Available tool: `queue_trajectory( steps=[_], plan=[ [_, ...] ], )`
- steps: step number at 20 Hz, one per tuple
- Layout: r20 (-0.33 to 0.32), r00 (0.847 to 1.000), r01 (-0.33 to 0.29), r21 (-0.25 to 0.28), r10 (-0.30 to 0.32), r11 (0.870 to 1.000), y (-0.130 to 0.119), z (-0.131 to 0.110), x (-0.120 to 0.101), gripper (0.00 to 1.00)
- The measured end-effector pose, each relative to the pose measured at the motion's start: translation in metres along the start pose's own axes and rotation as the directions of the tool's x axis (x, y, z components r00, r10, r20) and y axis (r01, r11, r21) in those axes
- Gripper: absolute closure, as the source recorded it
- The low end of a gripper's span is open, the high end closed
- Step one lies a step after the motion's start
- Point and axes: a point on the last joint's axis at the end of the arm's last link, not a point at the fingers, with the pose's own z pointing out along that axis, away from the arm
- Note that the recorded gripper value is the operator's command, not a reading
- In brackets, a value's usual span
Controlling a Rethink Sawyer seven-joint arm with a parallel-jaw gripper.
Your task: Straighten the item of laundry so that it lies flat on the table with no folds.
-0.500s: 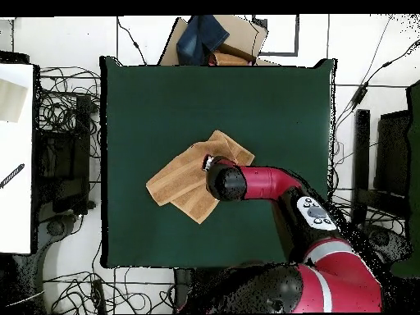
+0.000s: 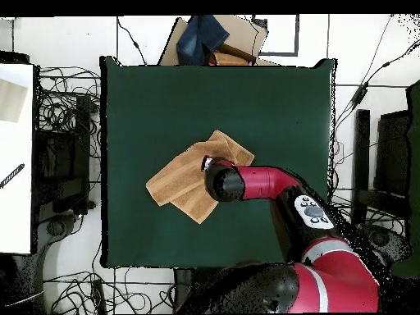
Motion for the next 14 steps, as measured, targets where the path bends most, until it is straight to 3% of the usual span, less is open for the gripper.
queue_trajectory(
  steps=[8, 9, 14],
  plan=[
    [0.006, 1.000, 0.014, 0.002, -0.014, 1.000, 0.0027, -0.0006, -0.0017, 1.00],
    [0.008, 1.000, 0.016, 0.003, -0.016, 1.000, 0.0034, -0.0015, -0.0025, 0.00],
    [0.010, 1.000, 0.018, 0.006, -0.018, 1.000, 0.0039, -0.0021, -0.0032, 0.00]
  ],
)
